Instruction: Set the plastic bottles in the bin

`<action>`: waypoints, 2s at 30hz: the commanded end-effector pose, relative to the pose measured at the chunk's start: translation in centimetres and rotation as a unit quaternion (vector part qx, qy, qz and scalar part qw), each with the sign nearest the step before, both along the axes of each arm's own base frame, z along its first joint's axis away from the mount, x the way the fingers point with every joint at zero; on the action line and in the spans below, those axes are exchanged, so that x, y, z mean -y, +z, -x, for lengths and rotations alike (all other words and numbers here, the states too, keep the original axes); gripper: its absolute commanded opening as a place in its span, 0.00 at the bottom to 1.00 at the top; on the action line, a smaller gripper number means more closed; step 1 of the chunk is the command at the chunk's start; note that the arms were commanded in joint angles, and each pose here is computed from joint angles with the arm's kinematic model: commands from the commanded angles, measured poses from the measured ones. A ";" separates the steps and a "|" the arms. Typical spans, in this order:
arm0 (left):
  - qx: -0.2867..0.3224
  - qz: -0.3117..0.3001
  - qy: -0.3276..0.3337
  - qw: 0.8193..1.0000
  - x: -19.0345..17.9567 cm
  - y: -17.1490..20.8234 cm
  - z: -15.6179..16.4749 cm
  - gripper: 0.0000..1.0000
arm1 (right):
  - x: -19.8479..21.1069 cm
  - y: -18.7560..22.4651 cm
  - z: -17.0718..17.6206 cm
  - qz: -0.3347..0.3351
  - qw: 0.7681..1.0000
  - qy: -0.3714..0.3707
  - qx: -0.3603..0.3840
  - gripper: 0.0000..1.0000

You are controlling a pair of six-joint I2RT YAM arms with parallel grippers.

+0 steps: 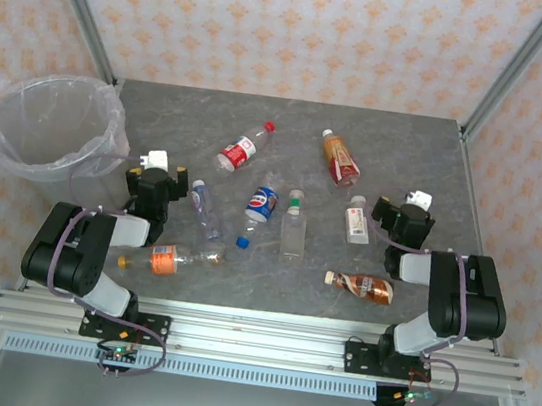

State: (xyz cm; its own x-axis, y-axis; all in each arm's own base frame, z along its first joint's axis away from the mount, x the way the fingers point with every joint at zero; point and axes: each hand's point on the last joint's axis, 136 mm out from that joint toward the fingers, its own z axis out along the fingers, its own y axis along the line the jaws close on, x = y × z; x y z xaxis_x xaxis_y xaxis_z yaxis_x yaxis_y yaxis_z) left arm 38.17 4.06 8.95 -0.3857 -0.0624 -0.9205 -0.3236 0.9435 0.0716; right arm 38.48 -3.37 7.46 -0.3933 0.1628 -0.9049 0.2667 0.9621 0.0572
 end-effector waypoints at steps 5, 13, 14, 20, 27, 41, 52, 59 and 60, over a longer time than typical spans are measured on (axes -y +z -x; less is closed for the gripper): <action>0.012 -0.004 -0.001 1.000 0.0 0.8 -0.4 1.00 | -0.1 1.5 -0.6 -0.004 1.000 -0.003 0.026 0.99; 0.013 -0.004 -0.003 1.000 0.0 0.8 -0.4 1.00 | -0.1 1.5 -0.6 -0.004 1.000 -0.003 0.026 0.99; 0.013 -0.004 -0.002 1.000 0.0 0.8 -0.4 1.00 | 0.0 1.6 -0.7 -0.004 1.000 -0.003 0.027 0.99; 0.013 -0.004 -0.002 1.000 0.0 0.8 -0.4 1.00 | -0.1 1.5 -0.7 -0.005 1.000 -0.001 0.027 0.99; 0.013 -0.005 -0.002 1.000 0.0 0.8 -0.4 1.00 | -0.1 1.5 -0.6 -0.004 1.000 -0.001 0.027 0.99; -0.013 -0.023 0.002 1.000 0.5 4.7 -0.3 1.00 | -0.8 4.6 0.2 -0.005 0.999 0.022 0.045 0.99; -0.017 0.136 0.074 0.988 2.6 10.1 1.8 1.00 | 0.3 8.5 4.0 -0.110 0.990 -0.058 0.067 0.99; -0.111 0.236 0.125 0.957 4.0 7.5 5.3 1.00 | 0.2 8.2 5.9 -0.186 0.974 -0.080 0.097 0.99; -0.129 0.249 0.120 0.952 4.7 7.1 5.6 1.00 | 0.0 8.0 6.0 -0.190 0.974 -0.078 0.092 0.99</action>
